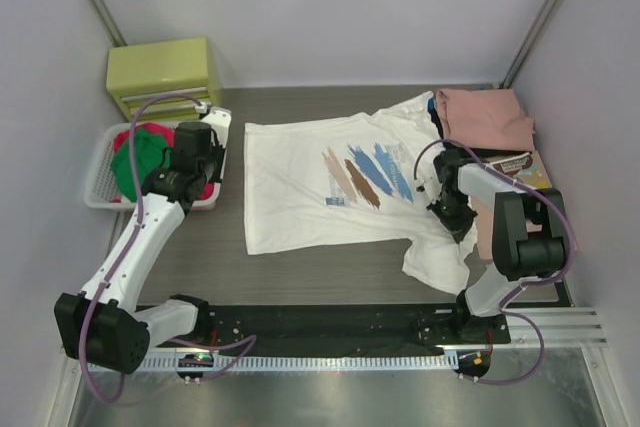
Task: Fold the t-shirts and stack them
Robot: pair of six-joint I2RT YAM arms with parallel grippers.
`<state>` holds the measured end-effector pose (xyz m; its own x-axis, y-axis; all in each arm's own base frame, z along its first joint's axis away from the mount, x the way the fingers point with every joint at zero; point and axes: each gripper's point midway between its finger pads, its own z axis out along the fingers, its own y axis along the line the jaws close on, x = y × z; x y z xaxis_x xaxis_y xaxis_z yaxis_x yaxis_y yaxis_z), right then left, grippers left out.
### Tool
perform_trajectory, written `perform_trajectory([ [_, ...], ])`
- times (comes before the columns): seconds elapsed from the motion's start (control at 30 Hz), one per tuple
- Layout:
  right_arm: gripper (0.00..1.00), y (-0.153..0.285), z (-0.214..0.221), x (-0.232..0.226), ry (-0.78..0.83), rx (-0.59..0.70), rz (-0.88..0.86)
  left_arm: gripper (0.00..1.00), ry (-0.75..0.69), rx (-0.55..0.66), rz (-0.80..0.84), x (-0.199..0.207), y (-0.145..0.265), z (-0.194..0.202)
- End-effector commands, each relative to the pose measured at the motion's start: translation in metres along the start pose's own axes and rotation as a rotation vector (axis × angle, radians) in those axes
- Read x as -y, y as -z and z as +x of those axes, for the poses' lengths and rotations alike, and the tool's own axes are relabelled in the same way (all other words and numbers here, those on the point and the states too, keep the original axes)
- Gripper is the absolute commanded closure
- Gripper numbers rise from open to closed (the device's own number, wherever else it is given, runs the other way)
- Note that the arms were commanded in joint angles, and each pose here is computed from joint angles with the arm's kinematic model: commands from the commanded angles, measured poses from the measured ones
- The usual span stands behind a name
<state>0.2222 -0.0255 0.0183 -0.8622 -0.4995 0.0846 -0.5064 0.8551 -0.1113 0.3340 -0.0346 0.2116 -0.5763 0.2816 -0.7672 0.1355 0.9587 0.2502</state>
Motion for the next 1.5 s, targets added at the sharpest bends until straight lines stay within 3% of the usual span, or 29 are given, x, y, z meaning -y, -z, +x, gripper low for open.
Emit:
perform_trajectory([
  [0.0,0.99,0.011,-0.008,0.031,-0.075,0.016,0.148,1.0,0.008,0.057,-0.011,-0.005,0.004,-0.016],
  [0.03,0.99,0.01,-0.009,0.03,-0.081,0.022,0.137,1.0,0.005,0.058,-0.008,-0.004,0.004,-0.016],
  [0.17,0.58,0.012,-0.013,0.018,-0.084,0.043,0.064,1.0,0.002,0.053,0.002,-0.002,0.004,-0.014],
  [0.33,0.44,0.015,-0.013,0.007,-0.056,0.066,0.013,1.0,0.0,0.044,0.018,0.001,0.002,-0.011],
  [0.57,0.42,0.088,-0.02,0.023,-0.097,0.282,0.126,1.0,-0.012,0.03,0.03,0.005,-0.002,-0.002],
  [0.7,0.41,0.161,-0.024,0.015,-0.132,0.525,0.121,1.0,-0.008,0.011,0.053,0.011,-0.007,0.004],
  [0.8,0.39,0.189,-0.021,0.012,-0.19,0.661,0.141,1.0,-0.012,-0.035,0.149,0.03,-0.016,0.013],
  [0.87,0.39,0.189,-0.022,0.01,-0.221,0.696,0.145,1.0,-0.047,-0.144,0.315,0.064,-0.02,0.03],
  [0.97,0.39,0.172,-0.021,0.0,-0.245,0.678,0.091,1.0,-0.102,-0.312,0.492,0.108,-0.021,0.056],
  [1.1,0.39,0.175,-0.024,0.004,-0.242,0.675,0.099,1.0,-0.126,-0.419,0.564,0.136,-0.037,0.076],
  [1.47,0.39,0.164,-0.015,0.008,-0.236,0.624,0.133,1.0,-0.117,-0.568,0.626,0.163,-0.076,0.091],
])
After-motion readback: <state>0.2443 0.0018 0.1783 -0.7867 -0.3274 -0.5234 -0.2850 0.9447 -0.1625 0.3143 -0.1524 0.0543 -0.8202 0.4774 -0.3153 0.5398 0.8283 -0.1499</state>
